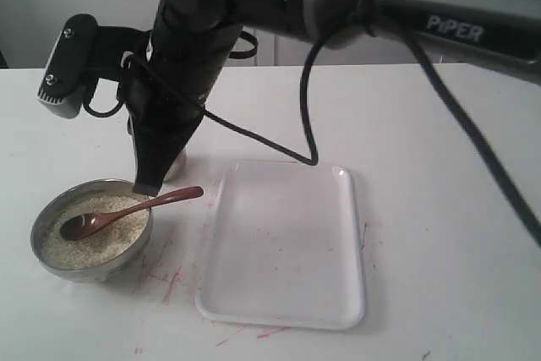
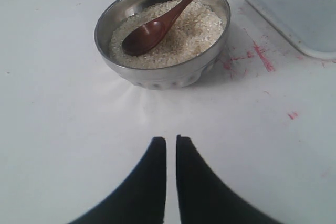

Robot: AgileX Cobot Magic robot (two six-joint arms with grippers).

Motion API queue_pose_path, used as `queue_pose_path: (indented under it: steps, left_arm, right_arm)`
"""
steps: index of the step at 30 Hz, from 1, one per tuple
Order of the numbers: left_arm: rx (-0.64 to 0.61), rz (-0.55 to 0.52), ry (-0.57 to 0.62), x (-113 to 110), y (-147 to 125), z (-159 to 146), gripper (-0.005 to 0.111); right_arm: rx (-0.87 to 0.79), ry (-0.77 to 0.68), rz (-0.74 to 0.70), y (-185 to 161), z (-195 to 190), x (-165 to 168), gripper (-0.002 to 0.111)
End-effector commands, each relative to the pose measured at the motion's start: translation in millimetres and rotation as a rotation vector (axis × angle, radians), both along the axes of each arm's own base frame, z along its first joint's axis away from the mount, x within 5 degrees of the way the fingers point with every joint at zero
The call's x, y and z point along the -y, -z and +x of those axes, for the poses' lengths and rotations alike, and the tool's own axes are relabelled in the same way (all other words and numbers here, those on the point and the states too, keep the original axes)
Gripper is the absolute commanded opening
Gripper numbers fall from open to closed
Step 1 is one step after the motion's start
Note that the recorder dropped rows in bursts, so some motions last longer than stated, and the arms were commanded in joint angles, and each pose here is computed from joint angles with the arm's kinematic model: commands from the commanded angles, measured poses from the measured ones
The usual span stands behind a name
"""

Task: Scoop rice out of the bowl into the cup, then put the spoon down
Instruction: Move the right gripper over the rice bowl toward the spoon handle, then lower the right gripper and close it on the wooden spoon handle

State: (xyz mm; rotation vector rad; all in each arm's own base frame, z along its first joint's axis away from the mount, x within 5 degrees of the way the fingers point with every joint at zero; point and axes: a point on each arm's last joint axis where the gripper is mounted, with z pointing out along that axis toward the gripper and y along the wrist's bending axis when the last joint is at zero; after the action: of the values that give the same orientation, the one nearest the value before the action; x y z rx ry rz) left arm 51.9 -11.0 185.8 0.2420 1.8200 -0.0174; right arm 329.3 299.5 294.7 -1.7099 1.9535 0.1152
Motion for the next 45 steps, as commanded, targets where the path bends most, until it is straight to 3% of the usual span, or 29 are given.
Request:
queue_pose_path:
  steps: [1, 9, 15, 17, 30, 45]
  left_arm:
    - [-0.004, -0.007, 0.008, 0.7, 1.7, -0.2, 0.014]
    - [-0.004, -0.007, 0.008, 0.7, 1.7, -0.2, 0.014]
    - [-0.004, -0.007, 0.008, 0.7, 1.7, -0.2, 0.014]
    - [-0.004, -0.007, 0.008, 0.7, 1.7, -0.2, 0.014]
    - [-0.004, -0.007, 0.008, 0.7, 1.7, -0.2, 0.014]
    - [-0.004, -0.007, 0.008, 0.7, 1.7, -0.2, 0.014]
  right_arm:
    - [-0.018, 0.000, -0.014, 18.4, 9.4, -11.3, 0.000]
    - [-0.037, -0.027, -0.088, 57.4, 18.5, -21.3, 0.003]
    - [0.010, -0.109, -0.149, 60.7, 18.0, -22.4, 0.044]
    - [0.020, -0.138, -0.159, 60.7, 16.8, -23.7, 0.048]
    - [0.052, -0.191, -0.278, 83.9, 21.1, -25.7, 0.048]
    - [0.069, -0.193, -0.285, 88.0, 23.7, -26.5, 0.047]
